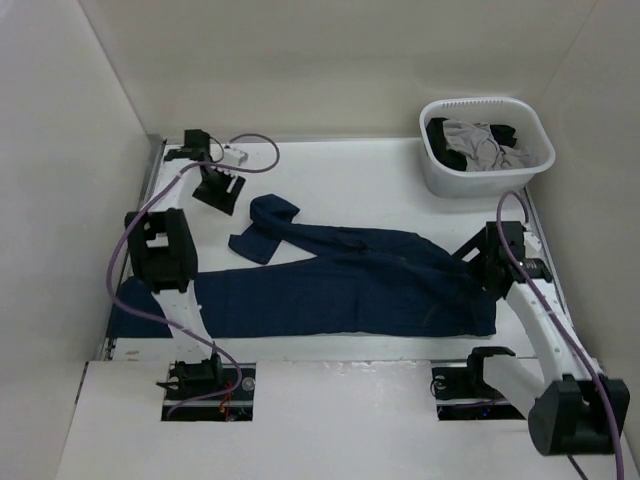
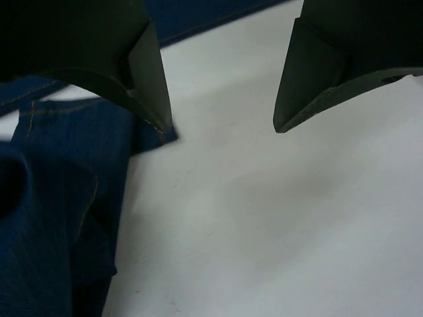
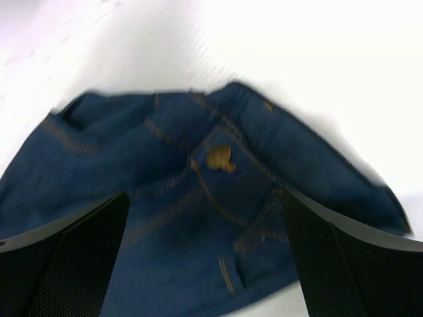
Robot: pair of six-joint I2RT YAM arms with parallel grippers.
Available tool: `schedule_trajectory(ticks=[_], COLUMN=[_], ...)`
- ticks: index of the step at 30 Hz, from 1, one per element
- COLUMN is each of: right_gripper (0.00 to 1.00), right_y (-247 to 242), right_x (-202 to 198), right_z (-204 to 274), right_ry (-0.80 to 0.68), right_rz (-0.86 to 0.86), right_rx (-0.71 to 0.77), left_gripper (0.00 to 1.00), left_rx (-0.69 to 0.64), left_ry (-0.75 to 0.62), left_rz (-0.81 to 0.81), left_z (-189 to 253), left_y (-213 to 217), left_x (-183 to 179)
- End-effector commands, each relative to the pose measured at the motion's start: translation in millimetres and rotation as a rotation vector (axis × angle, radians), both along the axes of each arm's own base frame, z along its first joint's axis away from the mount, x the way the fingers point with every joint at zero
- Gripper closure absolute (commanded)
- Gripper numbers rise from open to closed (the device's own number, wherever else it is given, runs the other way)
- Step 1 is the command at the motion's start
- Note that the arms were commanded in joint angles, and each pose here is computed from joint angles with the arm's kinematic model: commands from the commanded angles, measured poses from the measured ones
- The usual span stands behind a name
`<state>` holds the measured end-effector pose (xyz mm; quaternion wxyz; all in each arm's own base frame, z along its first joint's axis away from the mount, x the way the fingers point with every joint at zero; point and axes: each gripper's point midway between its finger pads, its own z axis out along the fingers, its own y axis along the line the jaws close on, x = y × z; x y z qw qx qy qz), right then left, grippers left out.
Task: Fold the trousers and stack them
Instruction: Fold the trousers
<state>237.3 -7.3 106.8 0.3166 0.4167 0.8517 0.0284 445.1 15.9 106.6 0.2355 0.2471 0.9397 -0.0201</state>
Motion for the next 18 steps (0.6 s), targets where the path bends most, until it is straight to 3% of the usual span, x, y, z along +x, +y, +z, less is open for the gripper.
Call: schedule_trajectory(ticks=[1, 4, 11, 14, 18], right_gripper=[0.0, 0.0, 0.0, 0.0, 0.0], right_y=[-11, -14, 10, 20, 22], right_x=[47, 60, 103, 111, 115], right_z=[6, -11, -38, -48, -56], right_ry=[-0.143, -0.082, 0.029, 0.067, 0.092], right_rz=[-0.099, -0.105, -0.046, -0.028, -0.014], right_rx=[-0.003, -0.019, 0.014, 0.019, 0.011], left_gripper=[0.38, 0.38, 0.39, 0.41, 0.4], left_rx=[-0.102, -0.092, -0.109, -0.178, -0.233], left_ry=[0.1, 0.141, 0.313, 0.334, 0.267], left_rz=[0.083, 0.069, 0.029, 0.037, 0.11], left_z=[-18, -40, -89, -78, -45], left_y=[-24, -34, -56, -62, -31], left_x=[-1, 0, -43, -53, -47])
